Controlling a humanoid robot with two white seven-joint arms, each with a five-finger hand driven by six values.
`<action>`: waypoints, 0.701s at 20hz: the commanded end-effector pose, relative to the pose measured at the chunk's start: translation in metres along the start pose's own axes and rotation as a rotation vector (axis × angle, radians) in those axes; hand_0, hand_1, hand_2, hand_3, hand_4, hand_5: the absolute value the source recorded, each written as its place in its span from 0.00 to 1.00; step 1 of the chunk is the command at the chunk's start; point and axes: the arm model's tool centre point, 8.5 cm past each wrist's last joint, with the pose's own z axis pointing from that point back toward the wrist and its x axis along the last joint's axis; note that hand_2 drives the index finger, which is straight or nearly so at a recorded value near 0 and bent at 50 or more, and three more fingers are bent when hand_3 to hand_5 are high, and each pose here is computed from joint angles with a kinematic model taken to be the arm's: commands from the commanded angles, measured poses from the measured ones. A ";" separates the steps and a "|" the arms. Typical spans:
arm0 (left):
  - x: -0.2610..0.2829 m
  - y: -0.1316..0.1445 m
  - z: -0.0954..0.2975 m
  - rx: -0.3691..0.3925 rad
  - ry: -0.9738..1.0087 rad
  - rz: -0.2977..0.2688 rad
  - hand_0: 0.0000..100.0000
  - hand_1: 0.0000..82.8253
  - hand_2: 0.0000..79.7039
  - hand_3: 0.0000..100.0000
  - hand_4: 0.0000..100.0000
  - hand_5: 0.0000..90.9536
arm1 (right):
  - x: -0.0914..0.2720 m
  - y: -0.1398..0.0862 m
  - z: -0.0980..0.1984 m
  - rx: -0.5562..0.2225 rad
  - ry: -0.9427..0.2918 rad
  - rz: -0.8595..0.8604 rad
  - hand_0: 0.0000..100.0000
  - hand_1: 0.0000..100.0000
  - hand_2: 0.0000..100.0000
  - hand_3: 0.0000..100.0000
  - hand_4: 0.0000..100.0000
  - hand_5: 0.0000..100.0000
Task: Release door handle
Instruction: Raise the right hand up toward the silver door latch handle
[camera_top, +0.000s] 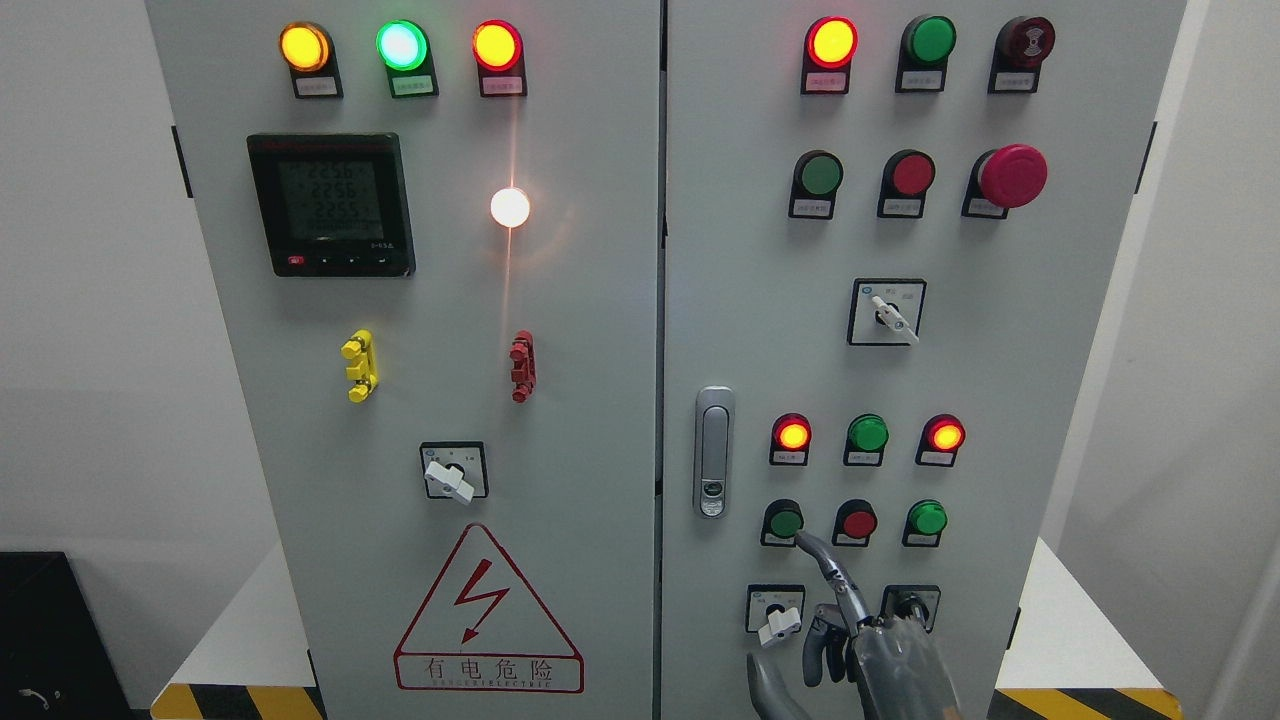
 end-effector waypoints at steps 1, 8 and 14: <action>-0.005 0.000 0.001 0.000 0.009 0.001 0.12 0.67 0.00 0.00 0.00 0.00 | 0.008 0.009 -0.010 -0.016 -0.028 0.165 0.46 0.33 0.00 1.00 1.00 1.00; -0.006 0.000 0.001 0.000 0.009 0.001 0.12 0.67 0.00 0.00 0.00 0.00 | 0.015 0.014 -0.012 -0.024 -0.073 0.356 0.46 0.34 0.00 1.00 1.00 1.00; -0.005 0.000 0.001 0.000 0.009 0.000 0.12 0.67 0.00 0.00 0.00 0.00 | 0.019 0.021 -0.016 -0.015 -0.095 0.486 0.45 0.34 0.00 1.00 1.00 1.00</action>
